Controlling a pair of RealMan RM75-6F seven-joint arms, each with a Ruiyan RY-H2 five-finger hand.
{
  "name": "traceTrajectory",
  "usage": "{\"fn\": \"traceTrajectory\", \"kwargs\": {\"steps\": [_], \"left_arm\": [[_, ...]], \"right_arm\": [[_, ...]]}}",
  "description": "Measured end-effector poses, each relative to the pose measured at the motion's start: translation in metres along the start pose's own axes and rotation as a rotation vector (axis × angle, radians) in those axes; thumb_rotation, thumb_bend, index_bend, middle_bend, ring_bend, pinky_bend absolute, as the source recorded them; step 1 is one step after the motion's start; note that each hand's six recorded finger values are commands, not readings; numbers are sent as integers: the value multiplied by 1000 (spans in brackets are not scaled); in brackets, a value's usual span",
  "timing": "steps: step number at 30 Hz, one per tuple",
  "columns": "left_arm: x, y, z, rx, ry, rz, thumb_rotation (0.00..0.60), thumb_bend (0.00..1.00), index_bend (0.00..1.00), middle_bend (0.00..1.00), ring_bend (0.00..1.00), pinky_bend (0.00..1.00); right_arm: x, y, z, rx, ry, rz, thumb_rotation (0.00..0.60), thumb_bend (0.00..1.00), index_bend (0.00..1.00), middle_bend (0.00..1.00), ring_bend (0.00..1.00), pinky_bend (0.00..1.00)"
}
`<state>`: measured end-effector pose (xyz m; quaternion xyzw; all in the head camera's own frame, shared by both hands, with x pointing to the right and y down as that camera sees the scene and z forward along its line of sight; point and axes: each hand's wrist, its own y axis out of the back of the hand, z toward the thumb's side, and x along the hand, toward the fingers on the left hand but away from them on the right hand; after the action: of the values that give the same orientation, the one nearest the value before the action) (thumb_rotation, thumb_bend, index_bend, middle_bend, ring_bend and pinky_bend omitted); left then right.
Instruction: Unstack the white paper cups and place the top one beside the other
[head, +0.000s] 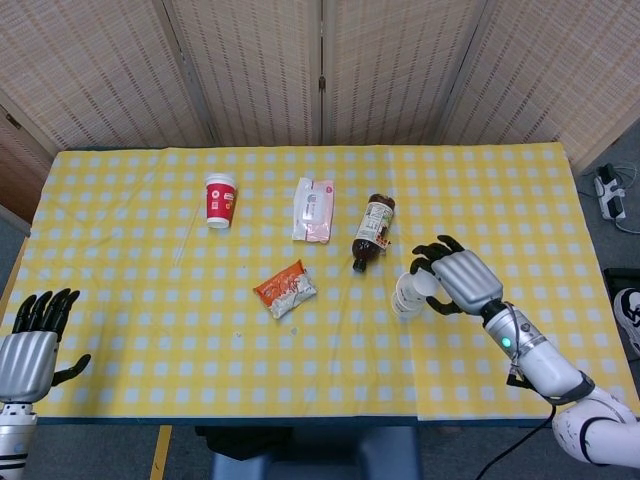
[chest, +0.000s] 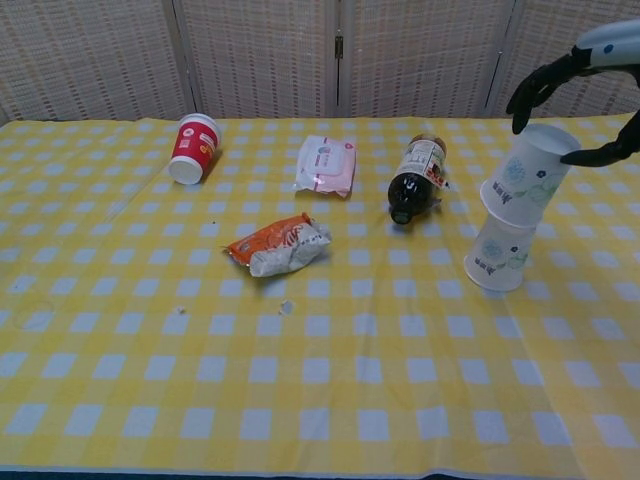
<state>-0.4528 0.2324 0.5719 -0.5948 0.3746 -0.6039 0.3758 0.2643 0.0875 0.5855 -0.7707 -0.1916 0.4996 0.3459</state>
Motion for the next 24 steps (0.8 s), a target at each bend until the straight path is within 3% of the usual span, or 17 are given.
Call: {"fn": "traceTrajectory", "kwargs": {"steps": [3, 8, 24], "left_arm": [[0, 0, 1, 1, -4, 2, 600, 244, 117, 109, 67, 0], [-1, 1, 1, -1, -4, 6, 600, 244, 117, 109, 67, 0], [-6, -3, -5, -6, 11, -5, 600, 244, 117, 109, 67, 0]], "right_arm": [[1, 12, 9, 7, 28, -21, 600, 400, 438, 206, 169, 72], [-10, 12, 23, 20, 64, 4, 600, 400, 438, 206, 170, 73], [-64, -44, 40, 42, 81, 129, 600, 400, 438, 207, 173, 72]]}}
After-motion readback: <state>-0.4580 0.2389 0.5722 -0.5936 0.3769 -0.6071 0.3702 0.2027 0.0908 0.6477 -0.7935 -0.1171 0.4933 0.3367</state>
